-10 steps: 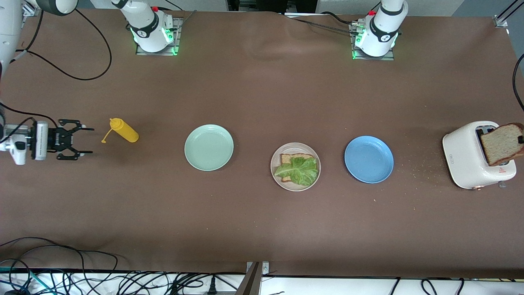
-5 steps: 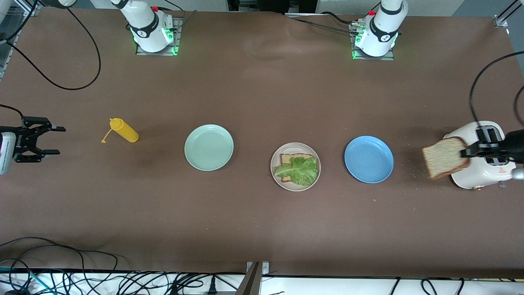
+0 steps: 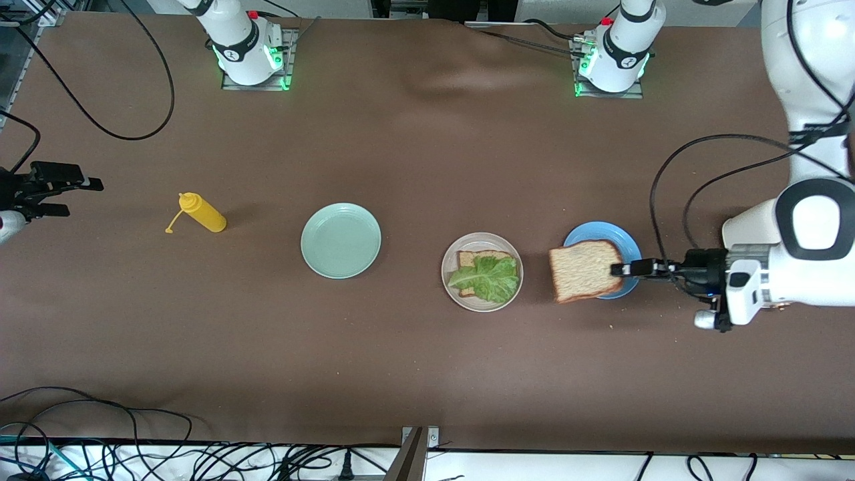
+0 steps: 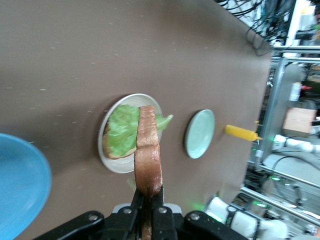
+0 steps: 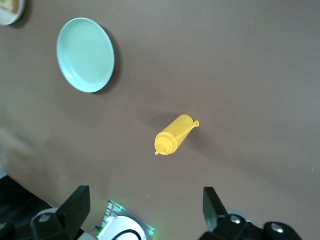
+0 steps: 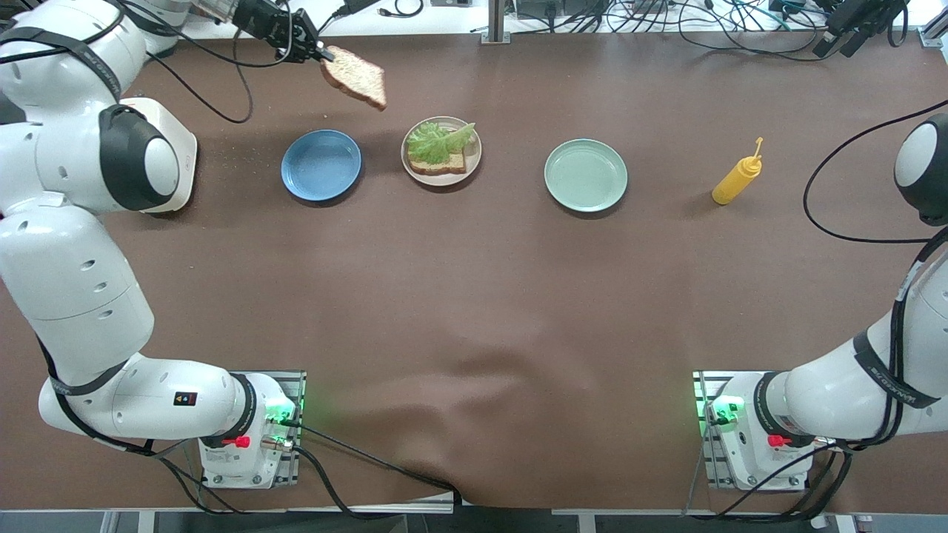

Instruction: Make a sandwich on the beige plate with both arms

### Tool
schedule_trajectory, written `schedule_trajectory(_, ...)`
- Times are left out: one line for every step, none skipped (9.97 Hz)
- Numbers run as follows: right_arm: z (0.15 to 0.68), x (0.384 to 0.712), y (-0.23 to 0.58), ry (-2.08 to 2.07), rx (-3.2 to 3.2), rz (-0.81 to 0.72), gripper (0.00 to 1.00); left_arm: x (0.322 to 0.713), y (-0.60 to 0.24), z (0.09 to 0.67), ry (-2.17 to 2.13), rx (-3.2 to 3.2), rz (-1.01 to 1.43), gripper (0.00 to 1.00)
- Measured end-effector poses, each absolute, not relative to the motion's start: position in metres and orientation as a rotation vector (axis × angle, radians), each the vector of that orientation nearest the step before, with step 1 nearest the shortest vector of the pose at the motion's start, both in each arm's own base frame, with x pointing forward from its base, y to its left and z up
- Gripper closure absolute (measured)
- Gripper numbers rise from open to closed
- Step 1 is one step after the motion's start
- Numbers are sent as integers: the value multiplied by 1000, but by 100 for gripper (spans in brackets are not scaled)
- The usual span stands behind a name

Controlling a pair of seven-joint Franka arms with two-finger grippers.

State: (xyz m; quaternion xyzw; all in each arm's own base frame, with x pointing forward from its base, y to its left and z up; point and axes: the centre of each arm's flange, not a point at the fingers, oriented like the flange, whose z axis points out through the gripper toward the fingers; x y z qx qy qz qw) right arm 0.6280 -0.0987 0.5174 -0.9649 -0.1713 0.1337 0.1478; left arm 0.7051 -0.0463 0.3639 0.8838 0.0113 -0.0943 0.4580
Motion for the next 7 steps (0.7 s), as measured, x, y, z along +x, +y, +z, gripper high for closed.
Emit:
schedule_trajectory(521, 628, -83, -416, -2842, 433, 0, 710, -52, 351, 39, 2094, -214, 92)
schedule_trajectory(524, 629, -63, -350, -2917, 480, 0, 712, -57, 342, 25, 2040, -194, 92)
schedule_trajectory(528, 630, -38, -284, -2983, 504, 0, 713, -67, 334, 7, 2007, -188, 92)
schedule_trajectory(539, 629, -12, -228, -3039, 487, 0, 712, -83, 326, -11, 1988, -199, 92)
schedule_trajectory(553, 625, 9, -194, -3085, 438, 0, 709, -102, 317, -29, 1982, -226, 92)
schedule_trajectory(563, 620, 16, -179, -3103, 384, 0, 707, -120, 310, -45, 1985, -247, 92)
schedule_trajectory(566, 614, 12, -170, -3106, 334, 0, 706, -134, 303, -51, 1996, -247, 92)
